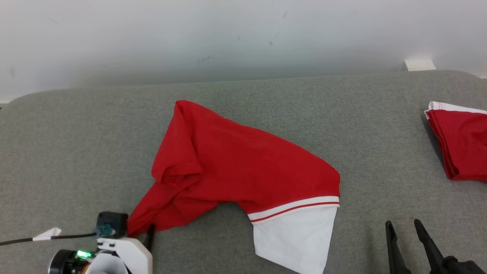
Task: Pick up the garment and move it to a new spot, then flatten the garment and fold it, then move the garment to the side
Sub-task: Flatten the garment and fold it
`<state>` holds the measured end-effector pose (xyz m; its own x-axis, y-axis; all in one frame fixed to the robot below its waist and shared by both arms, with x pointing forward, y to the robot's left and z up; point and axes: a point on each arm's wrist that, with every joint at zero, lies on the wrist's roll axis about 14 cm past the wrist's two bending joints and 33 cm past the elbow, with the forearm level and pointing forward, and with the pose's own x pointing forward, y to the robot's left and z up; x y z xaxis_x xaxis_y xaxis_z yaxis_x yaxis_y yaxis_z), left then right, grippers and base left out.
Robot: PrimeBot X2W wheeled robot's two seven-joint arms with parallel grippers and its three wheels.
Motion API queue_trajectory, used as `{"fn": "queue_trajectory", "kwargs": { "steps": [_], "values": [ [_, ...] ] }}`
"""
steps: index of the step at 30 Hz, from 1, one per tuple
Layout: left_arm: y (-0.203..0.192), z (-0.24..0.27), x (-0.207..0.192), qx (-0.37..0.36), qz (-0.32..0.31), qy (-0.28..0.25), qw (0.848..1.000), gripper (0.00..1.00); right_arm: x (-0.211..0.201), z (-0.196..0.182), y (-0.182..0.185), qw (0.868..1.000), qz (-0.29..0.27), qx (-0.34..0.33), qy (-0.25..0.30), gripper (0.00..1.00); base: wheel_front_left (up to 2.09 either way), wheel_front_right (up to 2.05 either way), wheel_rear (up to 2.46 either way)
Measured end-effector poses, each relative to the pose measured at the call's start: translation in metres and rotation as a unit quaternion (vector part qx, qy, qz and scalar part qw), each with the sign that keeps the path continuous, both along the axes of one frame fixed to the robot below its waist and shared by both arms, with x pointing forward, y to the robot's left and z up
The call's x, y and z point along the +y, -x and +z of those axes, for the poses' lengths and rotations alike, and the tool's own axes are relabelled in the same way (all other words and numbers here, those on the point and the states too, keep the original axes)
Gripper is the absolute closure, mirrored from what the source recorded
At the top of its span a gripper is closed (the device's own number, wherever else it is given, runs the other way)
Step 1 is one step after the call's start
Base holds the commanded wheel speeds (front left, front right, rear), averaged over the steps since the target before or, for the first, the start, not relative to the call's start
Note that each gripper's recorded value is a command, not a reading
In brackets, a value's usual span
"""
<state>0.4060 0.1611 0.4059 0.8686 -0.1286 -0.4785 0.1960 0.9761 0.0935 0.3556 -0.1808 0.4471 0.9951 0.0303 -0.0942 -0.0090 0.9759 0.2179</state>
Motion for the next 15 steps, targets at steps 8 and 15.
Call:
{"fn": "queue_trajectory", "kwargs": {
  "steps": [8,15],
  "values": [
    [-0.003,-0.002,-0.008,0.018,0.006,0.046,0.999,1.0,-0.003,0.001,0.001,1.0,-0.005,-0.001,0.0,0.0,0.0,0.0,0.0],
    [-0.006,0.076,-0.051,-0.048,-0.041,0.19,0.98,1.0,-0.001,0.005,0.006,1.0,-0.001,-0.008,-0.001,0.0,0.0,0.0,0.0]
  ]
}}
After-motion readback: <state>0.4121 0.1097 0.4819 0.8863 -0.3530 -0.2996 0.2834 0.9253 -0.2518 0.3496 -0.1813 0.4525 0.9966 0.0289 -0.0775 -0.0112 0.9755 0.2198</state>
